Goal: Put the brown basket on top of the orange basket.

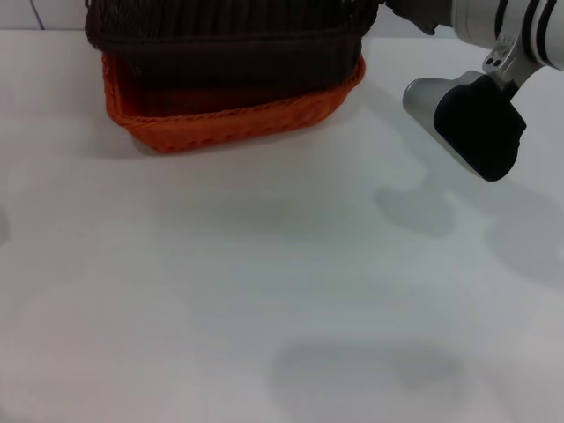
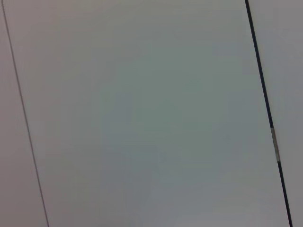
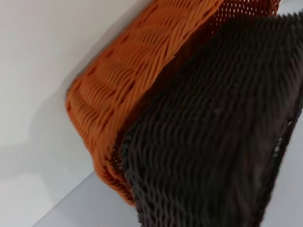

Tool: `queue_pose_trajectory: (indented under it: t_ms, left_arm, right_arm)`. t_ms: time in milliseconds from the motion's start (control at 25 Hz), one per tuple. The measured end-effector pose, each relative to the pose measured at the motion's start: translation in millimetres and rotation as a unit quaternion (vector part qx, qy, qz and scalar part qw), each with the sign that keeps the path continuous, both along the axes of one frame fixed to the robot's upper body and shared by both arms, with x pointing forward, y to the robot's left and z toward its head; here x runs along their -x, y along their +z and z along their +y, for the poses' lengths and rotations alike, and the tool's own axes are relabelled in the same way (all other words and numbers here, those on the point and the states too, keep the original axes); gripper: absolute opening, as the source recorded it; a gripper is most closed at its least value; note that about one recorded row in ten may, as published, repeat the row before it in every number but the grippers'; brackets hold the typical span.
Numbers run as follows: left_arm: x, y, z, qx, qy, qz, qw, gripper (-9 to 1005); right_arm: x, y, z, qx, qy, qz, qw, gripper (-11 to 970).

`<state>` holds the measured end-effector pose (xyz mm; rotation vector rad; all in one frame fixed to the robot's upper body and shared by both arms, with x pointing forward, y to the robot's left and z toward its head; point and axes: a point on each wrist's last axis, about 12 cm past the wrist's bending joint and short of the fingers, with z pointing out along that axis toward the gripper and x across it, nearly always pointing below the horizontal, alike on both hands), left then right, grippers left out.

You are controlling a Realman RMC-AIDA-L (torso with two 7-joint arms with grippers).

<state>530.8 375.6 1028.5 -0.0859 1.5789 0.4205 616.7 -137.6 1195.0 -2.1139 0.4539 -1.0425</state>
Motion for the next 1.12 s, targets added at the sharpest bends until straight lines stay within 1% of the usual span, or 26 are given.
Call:
queue_pose_trajectory:
  t_ms: [80,240,440,520,600,640,680,720,960,1040,1120]
  left_arm:
    - [0.1,-0.3,0.0,0.0,0.0,0.001,1.0,712]
    - [-1.2,-0.2,-0.6,-0.001,-0.003,0.003,1.0,712]
    - [-4.4,-0.2,-2.1,-0.005,-0.008,0.01,1.0,712]
    - [-5.5,-0.3,-3.6,-0.007,-0.013,0.013,1.0,712]
    - [-6.2,-0.1,-4.4,-0.01,-0.018,0.014,1.0,712]
    - [-6.4,-0.2,-4.7,-0.011,-0.019,0.014,1.0,712]
    - [-6.6,-0.3,-5.5,-0.012,-0.022,0.016,1.0,712]
    - [-6.8,-0.5,-6.1,-0.013,-0.024,0.017,0.999,712]
    - [-4.3,-3.0,-6.7,-0.018,-0.032,0.024,0.999,712]
    - [-4.3,-3.0,-6.7,-0.018,-0.032,0.024,0.999,712]
    - [-3.5,-3.3,-6.0,-0.018,-0.031,0.024,0.999,712]
  right_arm:
    - [0.0,-3.9,-2.4,-0.002,-0.003,0.002,1.0,261]
    - [3.3,-11.0,-7.9,-0.012,-0.013,0.01,1.0,340]
    - [14.6,-15.8,-14.6,-0.043,-0.03,0.023,0.998,439]
    - [22.4,-20.3,-17.2,-0.056,-0.037,0.035,0.997,478]
    - [33.3,-24.4,-16.8,-0.075,-0.04,0.046,0.995,562]
    - [43.4,-27.1,-14.5,-0.092,-0.038,0.052,0.994,603]
    - [43.4,-27.1,-14.5,-0.092,-0.038,0.052,0.994,645]
    - [49.9,-28.5,-12.6,-0.102,-0.036,0.054,0.993,687]
    - [80.2,-37.3,6.0,-0.153,-0.017,0.093,0.984,763]
    - [87.6,-37.7,14.7,-0.181,-0.009,0.103,0.978,763]
    - [91.1,-39.8,20.7,-0.204,-0.009,0.114,0.972,764]
